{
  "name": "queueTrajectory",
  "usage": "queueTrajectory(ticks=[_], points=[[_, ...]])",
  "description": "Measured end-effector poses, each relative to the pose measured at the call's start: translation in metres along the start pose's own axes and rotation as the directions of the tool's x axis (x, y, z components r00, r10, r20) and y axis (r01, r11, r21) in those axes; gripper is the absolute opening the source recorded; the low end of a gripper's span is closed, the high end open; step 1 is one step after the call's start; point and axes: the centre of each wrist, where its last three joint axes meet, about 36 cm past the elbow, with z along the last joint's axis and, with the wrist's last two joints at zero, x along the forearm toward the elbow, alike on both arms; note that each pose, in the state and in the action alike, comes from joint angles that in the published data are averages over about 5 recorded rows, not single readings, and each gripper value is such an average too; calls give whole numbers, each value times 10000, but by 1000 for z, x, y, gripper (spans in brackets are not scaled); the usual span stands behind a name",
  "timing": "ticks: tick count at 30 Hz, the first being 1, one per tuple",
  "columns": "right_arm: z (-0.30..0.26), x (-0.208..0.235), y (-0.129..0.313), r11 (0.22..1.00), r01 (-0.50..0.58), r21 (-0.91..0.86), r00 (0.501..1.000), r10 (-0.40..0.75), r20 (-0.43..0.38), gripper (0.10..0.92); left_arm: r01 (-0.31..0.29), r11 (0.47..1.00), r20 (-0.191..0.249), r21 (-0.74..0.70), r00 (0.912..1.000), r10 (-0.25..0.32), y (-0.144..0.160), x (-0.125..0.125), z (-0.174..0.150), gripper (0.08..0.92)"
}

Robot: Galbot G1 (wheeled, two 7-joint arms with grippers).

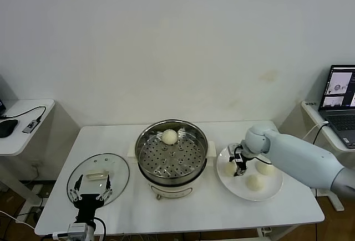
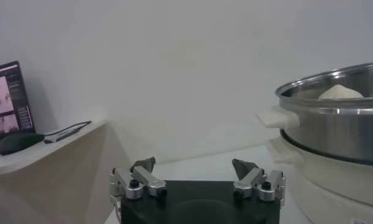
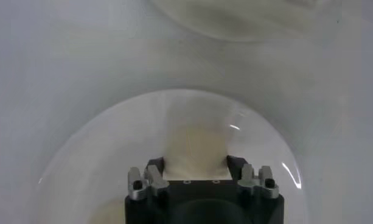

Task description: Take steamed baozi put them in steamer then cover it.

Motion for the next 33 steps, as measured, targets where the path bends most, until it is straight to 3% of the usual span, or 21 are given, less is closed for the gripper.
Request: queueTrajectory(ticks=[7,15,23,33], points=[[13,42,-8,9993,-300,-234,9995,300,-7,603,-34,10000,84,46,10000,33,-2,-2,-6,823],[3,126,-29,9926,-1171,-323,9927,1180,251,608,-155,9999,39,44,9999,155,-4,-1,-8,823],[-53,198,-50,9828,-1839,-148,9776,1845,1018,615,-206,9998,80,52,9998,206,-1,2,-10,823],[-154,208,-74,9853,-1709,32,9661,1669,1969,619,-123,9998,84,168,9999,121,-1,2,-11,823]])
